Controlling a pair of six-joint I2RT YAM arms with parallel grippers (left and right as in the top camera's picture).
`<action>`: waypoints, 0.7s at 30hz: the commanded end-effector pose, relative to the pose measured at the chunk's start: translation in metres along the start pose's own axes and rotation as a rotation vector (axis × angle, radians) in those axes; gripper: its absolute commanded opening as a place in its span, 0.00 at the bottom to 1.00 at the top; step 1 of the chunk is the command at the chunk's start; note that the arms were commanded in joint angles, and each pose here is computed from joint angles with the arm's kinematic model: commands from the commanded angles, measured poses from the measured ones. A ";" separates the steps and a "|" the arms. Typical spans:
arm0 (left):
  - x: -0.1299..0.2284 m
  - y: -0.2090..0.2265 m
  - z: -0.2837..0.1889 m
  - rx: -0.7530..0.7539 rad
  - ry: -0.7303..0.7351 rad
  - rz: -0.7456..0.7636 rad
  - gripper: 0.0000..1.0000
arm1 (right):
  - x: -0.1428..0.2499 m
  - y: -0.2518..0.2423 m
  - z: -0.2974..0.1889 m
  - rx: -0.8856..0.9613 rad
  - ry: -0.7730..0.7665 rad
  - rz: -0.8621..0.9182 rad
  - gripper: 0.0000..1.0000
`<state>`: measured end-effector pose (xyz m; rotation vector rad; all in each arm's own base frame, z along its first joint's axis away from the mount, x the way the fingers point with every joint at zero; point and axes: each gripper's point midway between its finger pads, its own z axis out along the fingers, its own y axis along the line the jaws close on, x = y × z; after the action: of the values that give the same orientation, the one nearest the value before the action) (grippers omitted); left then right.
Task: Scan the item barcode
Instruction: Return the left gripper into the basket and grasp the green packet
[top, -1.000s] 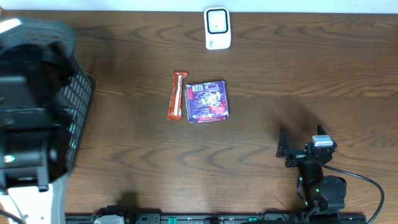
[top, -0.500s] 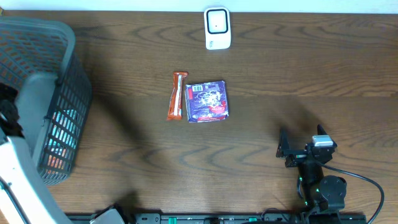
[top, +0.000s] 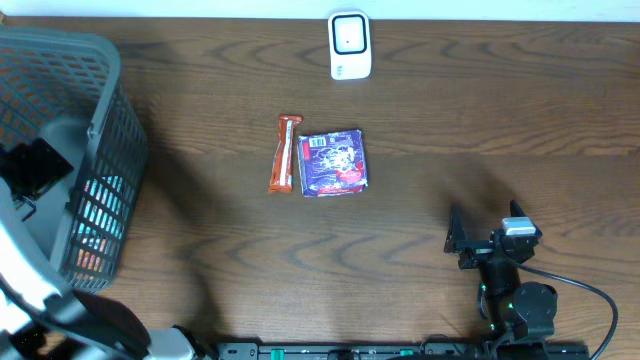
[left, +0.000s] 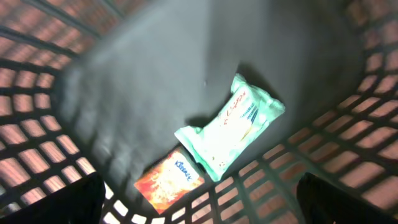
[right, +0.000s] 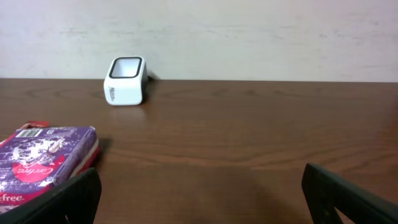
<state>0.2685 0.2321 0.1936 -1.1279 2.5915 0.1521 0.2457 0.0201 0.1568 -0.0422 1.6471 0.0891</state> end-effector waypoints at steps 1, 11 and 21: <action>0.015 -0.001 0.029 0.030 0.125 0.033 0.98 | 0.001 0.000 0.000 0.001 0.001 -0.015 0.99; 0.026 0.002 0.071 0.017 0.251 0.029 0.98 | 0.001 0.000 0.000 0.001 0.002 -0.015 0.99; 0.041 -0.008 0.111 0.073 0.344 0.018 0.98 | 0.001 0.000 0.000 0.001 0.002 -0.015 0.99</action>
<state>0.2712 0.2289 0.0854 -1.1956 2.8713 -0.0491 0.2457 0.0201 0.1569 -0.0421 1.6467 0.0891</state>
